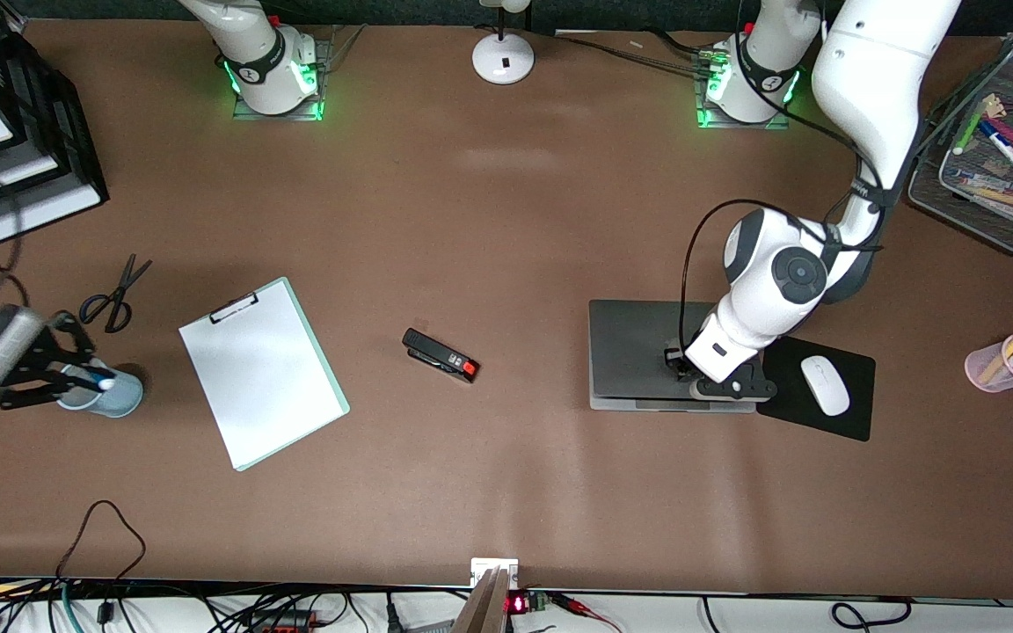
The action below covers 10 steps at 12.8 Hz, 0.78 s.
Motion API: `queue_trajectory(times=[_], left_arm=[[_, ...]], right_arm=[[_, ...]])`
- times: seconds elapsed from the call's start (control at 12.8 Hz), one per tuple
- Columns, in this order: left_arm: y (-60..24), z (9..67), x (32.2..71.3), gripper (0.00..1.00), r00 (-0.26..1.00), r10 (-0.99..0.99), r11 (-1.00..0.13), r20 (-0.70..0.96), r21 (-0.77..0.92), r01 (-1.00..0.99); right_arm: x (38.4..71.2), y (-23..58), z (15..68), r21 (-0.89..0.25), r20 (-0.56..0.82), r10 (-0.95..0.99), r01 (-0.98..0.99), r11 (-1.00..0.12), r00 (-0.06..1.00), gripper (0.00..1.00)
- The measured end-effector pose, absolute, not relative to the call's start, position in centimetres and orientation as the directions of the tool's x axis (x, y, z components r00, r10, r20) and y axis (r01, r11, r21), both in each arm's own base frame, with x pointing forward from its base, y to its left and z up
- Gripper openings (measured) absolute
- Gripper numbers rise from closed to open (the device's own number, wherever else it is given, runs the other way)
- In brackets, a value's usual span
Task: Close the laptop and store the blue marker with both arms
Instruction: 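Carry the marker to the cup while the left gripper presses the lid shut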
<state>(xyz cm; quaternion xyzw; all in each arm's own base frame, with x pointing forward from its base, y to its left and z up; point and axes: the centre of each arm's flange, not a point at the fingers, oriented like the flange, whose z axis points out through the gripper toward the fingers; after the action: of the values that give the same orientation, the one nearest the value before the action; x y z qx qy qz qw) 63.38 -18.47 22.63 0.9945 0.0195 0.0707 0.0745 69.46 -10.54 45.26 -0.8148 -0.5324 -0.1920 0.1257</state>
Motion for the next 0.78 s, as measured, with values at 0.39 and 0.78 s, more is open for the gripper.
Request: queue_trajectory(times=[0.39,0.78], left_arm=[[-17.8,19.3,63.9,0.01,0.986,0.051,-0.989,0.160,0.144,0.028],[-17.7,19.7,64.3,0.01,0.984,0.043,-0.991,0.172,0.136,0.019]], right_arm=[[67.3,-20.8,40.1,0.082,0.687,0.715,0.964,-0.255,0.130,0.18],[66.0,-25.9,31.8,0.159,0.794,0.608,0.962,-0.224,0.010,0.18]])
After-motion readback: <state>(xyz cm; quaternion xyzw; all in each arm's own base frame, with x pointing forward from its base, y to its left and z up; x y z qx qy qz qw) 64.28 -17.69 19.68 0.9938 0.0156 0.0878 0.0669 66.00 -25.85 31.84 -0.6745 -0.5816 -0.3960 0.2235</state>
